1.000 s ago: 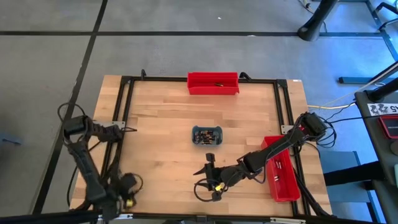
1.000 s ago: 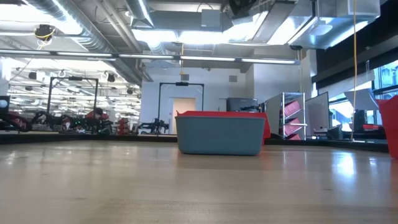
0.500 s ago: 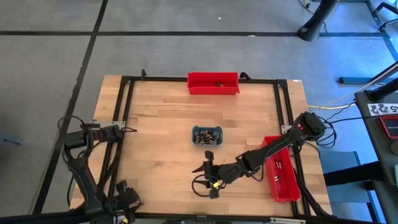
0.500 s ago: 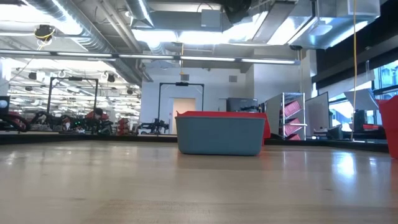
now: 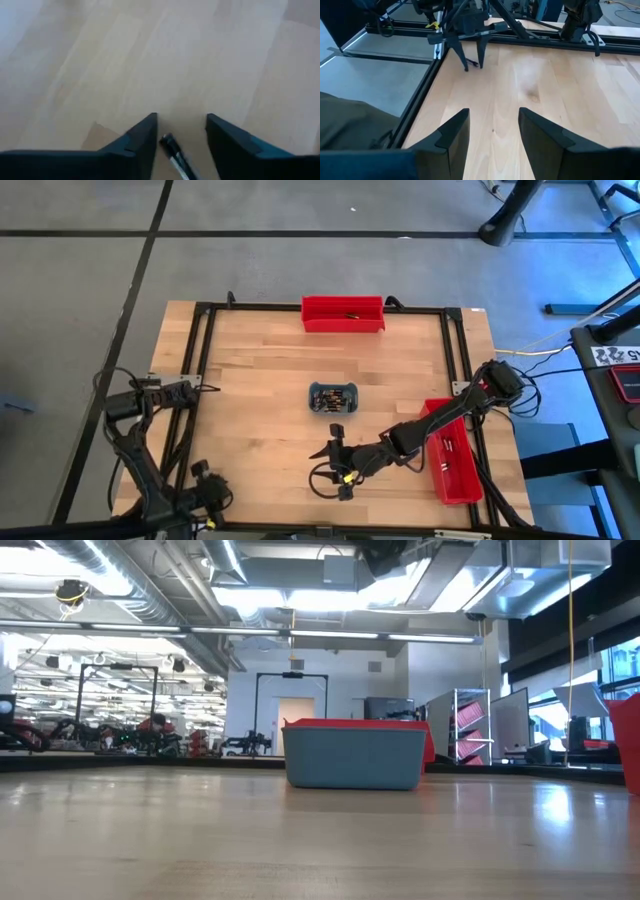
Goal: Sort batteries
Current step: Put the silver battery into the bottom red bin
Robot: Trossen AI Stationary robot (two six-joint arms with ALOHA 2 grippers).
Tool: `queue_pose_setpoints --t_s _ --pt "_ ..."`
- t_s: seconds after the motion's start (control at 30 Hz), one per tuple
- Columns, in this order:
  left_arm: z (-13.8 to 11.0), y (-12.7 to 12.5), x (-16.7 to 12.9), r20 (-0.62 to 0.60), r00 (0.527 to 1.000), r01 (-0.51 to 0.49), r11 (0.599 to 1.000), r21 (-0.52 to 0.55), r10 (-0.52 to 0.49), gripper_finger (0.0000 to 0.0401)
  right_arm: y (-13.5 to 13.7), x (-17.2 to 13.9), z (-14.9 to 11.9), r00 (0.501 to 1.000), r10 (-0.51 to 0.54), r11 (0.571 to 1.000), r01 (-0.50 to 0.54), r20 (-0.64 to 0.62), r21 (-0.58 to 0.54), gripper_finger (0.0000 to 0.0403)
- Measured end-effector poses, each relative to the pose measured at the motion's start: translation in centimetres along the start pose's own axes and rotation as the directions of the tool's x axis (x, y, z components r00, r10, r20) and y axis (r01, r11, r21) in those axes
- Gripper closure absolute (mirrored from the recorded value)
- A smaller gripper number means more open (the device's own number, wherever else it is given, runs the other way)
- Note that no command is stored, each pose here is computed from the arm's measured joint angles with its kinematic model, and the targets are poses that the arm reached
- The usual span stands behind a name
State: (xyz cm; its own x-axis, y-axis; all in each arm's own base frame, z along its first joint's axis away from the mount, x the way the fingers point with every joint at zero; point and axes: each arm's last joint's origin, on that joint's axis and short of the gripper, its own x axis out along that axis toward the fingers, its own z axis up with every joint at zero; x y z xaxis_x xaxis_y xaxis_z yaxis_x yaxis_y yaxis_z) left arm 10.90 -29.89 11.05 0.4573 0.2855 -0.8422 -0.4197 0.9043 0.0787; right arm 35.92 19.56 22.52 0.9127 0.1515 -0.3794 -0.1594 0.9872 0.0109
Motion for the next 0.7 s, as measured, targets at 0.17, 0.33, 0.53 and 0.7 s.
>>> queue_pose_setpoints --t_s 0.17,0.33,0.53,0.7 --pt "0.4 0.3 0.5 -0.009 1.000 -0.028 0.998 -0.049 0.028 0.0348 0.0 0.0 -0.1 1.000 -0.001 1.000 0.001 -0.009 -0.004 0.0230" --pt "2.2 -0.3 1.1 0.033 0.999 -0.032 0.994 -0.109 0.036 0.0390 0.3 -0.3 -0.8 0.997 -0.002 1.000 0.003 -0.078 0.004 0.0230" --pt "6.4 -1.7 1.4 0.310 0.950 0.018 0.990 -0.139 0.026 0.0399 2.2 -1.2 -1.5 0.993 -0.013 0.999 0.009 -0.115 -0.033 0.0230" --pt "10.8 -2.3 0.8 0.480 0.877 0.058 0.994 -0.090 -0.008 0.0400 2.7 0.1 -3.1 0.993 -0.006 1.000 0.004 -0.115 -0.022 0.0230"
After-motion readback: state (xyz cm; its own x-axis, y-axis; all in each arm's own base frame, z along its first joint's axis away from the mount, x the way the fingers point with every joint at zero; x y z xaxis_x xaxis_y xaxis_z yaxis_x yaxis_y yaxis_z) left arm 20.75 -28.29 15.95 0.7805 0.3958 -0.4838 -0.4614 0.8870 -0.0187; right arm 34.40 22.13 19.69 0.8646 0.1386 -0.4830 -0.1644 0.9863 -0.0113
